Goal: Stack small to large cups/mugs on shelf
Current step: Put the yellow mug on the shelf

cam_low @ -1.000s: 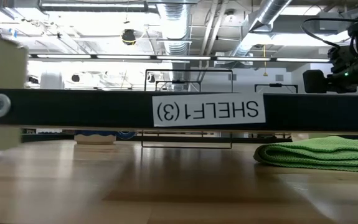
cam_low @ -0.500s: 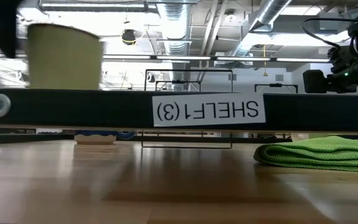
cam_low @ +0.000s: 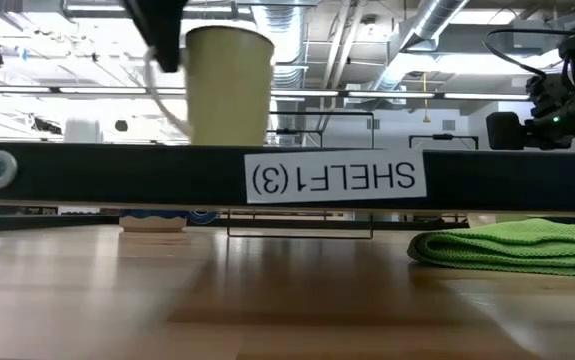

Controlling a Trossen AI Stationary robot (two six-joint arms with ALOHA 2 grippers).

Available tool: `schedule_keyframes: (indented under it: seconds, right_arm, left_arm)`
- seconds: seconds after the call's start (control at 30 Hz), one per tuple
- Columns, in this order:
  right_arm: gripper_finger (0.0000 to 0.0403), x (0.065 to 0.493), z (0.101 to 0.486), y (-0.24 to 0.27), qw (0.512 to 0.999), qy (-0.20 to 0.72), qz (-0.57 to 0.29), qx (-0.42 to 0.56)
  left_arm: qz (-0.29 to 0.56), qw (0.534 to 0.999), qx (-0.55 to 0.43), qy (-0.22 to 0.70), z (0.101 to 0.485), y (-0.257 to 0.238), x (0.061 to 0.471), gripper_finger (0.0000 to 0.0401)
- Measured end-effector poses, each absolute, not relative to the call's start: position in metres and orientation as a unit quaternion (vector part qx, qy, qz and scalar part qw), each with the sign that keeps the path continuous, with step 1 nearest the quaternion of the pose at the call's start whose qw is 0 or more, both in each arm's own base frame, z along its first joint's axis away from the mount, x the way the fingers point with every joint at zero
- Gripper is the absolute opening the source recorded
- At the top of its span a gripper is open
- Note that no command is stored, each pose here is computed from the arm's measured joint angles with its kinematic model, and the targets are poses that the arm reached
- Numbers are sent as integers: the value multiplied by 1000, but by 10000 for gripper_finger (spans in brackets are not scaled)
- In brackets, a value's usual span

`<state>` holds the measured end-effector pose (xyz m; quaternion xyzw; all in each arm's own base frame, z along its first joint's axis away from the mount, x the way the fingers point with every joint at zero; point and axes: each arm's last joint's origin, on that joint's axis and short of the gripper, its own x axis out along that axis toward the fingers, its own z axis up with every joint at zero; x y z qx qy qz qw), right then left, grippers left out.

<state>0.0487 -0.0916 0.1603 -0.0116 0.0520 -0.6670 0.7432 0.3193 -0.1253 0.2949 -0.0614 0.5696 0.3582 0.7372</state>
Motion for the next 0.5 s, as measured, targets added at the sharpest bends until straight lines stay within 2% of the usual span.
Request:
schedule_keyframes:
  seconds: [0.2,0.5]
  right_arm:
    - [245,49,160,-92,743,52,-667,-12]
    - [245,49,160,-92,743,52,-667,-12]
  left_arm:
    - [322,752,-42,573,310,-90,339,43]
    - [248,780,-41,573,312,-34,367,43]
